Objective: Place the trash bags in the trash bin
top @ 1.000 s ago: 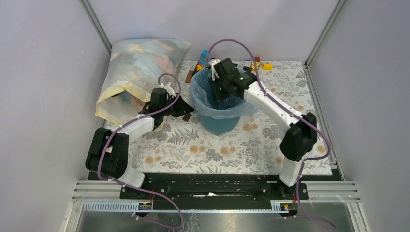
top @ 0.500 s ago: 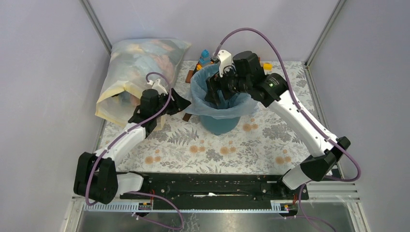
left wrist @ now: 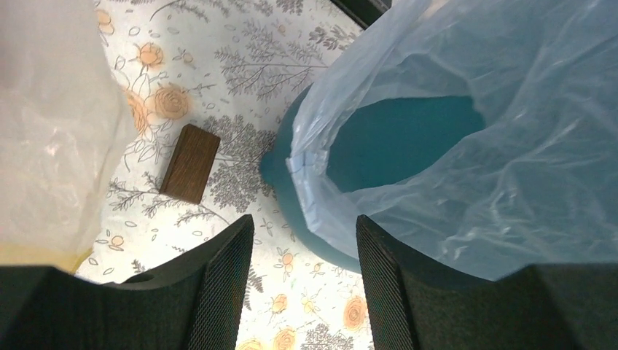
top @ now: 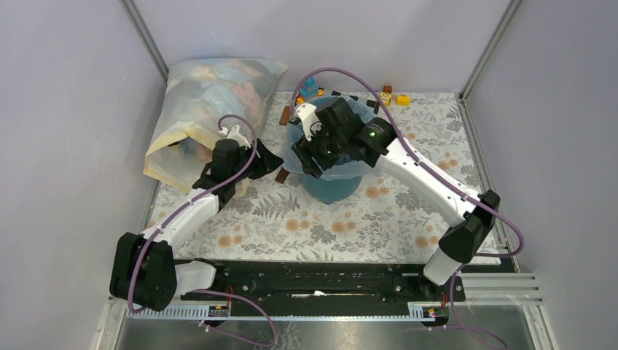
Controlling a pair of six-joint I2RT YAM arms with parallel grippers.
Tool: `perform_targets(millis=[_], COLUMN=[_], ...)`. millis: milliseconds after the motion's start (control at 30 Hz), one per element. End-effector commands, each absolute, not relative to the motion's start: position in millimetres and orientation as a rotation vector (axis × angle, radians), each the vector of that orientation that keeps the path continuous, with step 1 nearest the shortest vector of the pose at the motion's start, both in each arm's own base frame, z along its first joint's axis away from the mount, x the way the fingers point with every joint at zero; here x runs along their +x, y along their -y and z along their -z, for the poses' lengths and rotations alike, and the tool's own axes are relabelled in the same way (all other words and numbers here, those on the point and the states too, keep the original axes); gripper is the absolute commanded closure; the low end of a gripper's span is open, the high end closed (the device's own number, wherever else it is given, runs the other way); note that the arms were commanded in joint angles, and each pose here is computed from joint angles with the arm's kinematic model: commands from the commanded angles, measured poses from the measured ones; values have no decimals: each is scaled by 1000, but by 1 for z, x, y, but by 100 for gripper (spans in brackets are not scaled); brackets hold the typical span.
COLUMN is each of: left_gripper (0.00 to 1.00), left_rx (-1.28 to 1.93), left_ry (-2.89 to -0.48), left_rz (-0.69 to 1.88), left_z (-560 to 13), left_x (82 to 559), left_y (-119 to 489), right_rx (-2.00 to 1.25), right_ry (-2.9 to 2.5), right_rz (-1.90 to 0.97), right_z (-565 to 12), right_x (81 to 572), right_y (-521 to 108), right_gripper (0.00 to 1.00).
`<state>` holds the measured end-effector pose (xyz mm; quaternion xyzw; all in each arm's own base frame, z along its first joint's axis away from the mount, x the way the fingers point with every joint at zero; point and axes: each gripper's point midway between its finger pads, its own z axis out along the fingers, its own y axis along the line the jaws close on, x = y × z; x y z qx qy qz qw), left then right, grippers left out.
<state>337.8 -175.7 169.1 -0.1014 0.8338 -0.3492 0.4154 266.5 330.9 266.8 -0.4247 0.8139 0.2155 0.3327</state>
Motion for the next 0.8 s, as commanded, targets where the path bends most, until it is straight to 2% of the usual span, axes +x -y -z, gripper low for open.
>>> perform_targets(millis=[0, 133, 300, 433, 567, 767], left_gripper=[43, 43, 43, 42, 41, 41], left_rx=[-233, -228, -239, -252, -257, -264], left_ry=[-2040, -1988, -1947, -1920, -1892, -1877], left_rz=[863, 853, 840, 835, 836, 836], left_z=[-174, -189, -201, -207, -214, -217], left_x=[338, 335, 330, 326, 323, 321], left_y=[173, 168, 162, 158, 156, 154], right_rx=[-1134, -1113, -1058, -1004, -973, -954], right_ry=[-2169, -2201, -2188, -2170, -2168, -2138], right_rz=[-410, -333, -248, -181, -85, 54], right_z=[-249, -241, -245, -249, -248, -243], right_x=[274, 282, 292, 300, 307, 324], right_y=[-322, -317, -307, -298, -285, -274], right_gripper=[36, 55, 66, 80, 86, 88])
